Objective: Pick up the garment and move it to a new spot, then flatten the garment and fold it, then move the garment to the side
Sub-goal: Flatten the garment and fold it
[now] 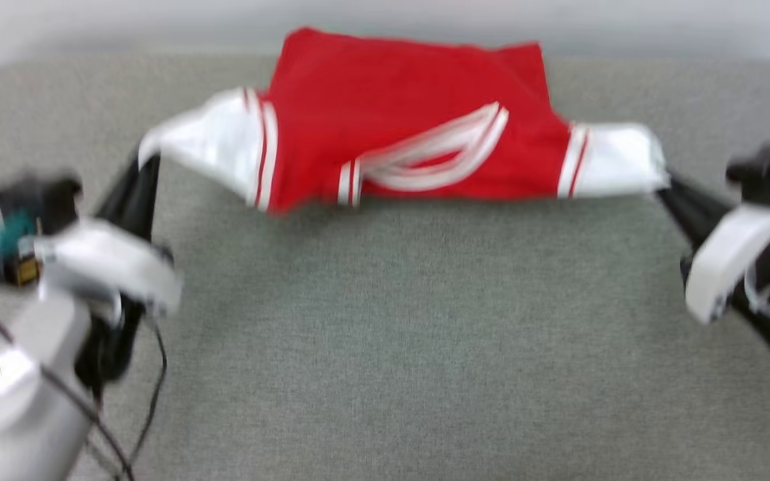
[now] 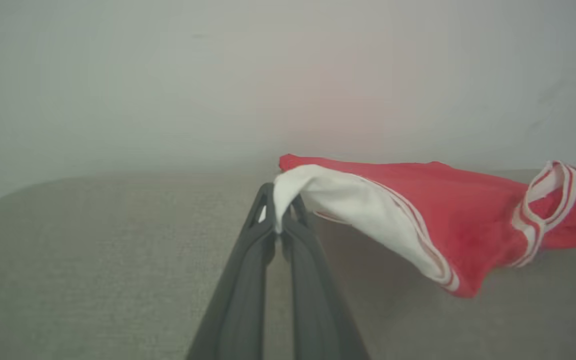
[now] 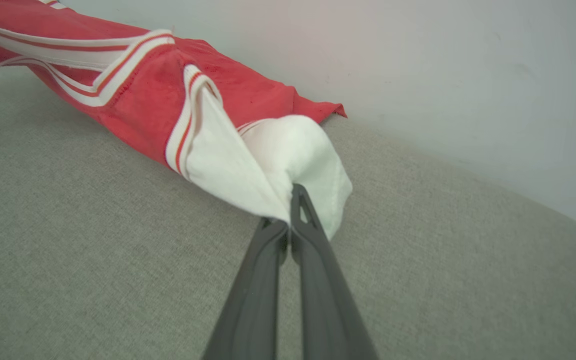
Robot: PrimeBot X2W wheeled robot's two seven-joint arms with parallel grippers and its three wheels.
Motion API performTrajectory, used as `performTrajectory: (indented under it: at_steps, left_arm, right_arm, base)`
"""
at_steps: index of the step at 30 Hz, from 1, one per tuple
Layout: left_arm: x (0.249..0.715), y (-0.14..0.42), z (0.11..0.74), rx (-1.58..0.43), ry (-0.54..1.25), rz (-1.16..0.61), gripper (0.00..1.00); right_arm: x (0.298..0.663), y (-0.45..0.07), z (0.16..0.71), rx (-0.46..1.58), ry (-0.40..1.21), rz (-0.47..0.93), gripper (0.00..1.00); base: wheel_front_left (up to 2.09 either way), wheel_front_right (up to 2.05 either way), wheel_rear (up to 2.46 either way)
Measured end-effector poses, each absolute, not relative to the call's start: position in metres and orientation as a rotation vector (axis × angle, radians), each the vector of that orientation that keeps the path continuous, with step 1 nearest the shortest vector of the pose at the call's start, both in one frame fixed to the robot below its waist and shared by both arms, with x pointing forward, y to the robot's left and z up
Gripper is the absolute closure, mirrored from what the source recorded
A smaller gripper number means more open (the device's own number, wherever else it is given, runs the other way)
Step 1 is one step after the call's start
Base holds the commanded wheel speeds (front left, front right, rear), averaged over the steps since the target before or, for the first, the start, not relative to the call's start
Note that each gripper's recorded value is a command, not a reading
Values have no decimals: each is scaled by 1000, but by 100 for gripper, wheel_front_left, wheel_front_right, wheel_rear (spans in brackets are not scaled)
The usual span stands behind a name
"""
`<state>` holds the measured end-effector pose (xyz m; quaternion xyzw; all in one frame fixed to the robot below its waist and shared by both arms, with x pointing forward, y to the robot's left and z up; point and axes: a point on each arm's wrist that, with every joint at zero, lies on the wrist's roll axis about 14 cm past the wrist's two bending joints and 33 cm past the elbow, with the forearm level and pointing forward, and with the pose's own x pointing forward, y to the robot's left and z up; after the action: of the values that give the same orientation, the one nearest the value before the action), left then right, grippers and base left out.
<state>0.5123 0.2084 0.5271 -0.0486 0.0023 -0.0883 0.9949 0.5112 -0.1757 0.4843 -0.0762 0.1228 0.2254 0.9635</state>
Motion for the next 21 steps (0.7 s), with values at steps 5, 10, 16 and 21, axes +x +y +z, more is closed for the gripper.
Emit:
performTrajectory:
  at_steps: [5,10,16,21]
  left_arm:
    - [450,218,495,-165,97,-117,100]
    - [403,226,471,-212,170,-62,100]
    - [363,237,452,-254,226,4,100]
    - [326,245,430,-283,296,58,100]
  right_arm:
    - [457,-189,461,-104,323,425,100]
    - [409,-199,442,-53,387,392,100]
    - [361,-213,424,5,449,334,100]
    - [325,-227,411,33,500,281,100]
  base:
    - [0,0,0]
    - [0,0,0]
    - [0,0,0]
    - [0,0,0]
